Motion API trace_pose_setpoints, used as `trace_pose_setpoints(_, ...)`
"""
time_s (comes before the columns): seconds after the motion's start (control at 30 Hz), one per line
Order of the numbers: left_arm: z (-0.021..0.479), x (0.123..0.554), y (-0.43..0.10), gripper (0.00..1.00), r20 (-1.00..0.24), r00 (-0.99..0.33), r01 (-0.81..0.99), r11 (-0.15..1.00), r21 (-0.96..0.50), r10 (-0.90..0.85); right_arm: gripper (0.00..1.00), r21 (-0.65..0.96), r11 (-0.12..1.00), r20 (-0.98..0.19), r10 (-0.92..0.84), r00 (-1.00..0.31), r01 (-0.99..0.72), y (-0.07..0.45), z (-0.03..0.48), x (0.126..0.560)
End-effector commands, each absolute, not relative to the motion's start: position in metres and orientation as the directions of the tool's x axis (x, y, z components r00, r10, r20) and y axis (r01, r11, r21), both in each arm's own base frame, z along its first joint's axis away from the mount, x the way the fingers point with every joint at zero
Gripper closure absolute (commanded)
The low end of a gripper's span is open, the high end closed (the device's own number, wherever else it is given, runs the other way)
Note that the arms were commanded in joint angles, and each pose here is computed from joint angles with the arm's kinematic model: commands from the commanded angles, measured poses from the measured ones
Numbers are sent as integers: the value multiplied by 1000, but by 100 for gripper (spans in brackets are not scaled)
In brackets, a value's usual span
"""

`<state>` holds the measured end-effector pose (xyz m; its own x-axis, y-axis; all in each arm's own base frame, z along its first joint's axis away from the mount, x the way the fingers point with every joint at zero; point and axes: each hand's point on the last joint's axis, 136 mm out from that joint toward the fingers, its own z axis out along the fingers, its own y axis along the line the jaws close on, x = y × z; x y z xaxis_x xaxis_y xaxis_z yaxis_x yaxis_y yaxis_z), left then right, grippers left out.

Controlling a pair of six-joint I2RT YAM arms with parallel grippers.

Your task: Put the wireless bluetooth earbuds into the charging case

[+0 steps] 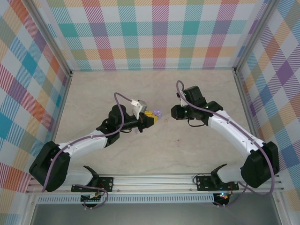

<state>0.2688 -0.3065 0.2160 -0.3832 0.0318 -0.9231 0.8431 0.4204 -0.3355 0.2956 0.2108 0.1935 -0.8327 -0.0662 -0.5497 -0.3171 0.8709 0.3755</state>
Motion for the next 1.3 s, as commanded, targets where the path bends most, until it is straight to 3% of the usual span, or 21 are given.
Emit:
trace_pose_setpoints(0.0, 227, 267, -306, 81, -960, -278, 886, 395, -245, 27, 76, 427, 796, -644, -64, -762, -428, 223, 243, 291)
trace_pose_setpoints(0.4, 241, 262, -313, 82, -973, -228, 913, 340, -227, -38, 76, 441, 643, -805, -26, -593, -626, 252, 304, 272)
trace_pose_setpoints(0.63, 248, 266, -317, 82, -964, -247, 901, 343, -266, -100, 75, 424, 619, -847, 13, -532, -661, 262, 319, 270)
trace_pose_setpoints(1.27, 270, 269, -326, 82, -938, -280, 887, 317, -335, -206, 75, 405, 646, -858, 25, -513, -647, 269, 315, 276)
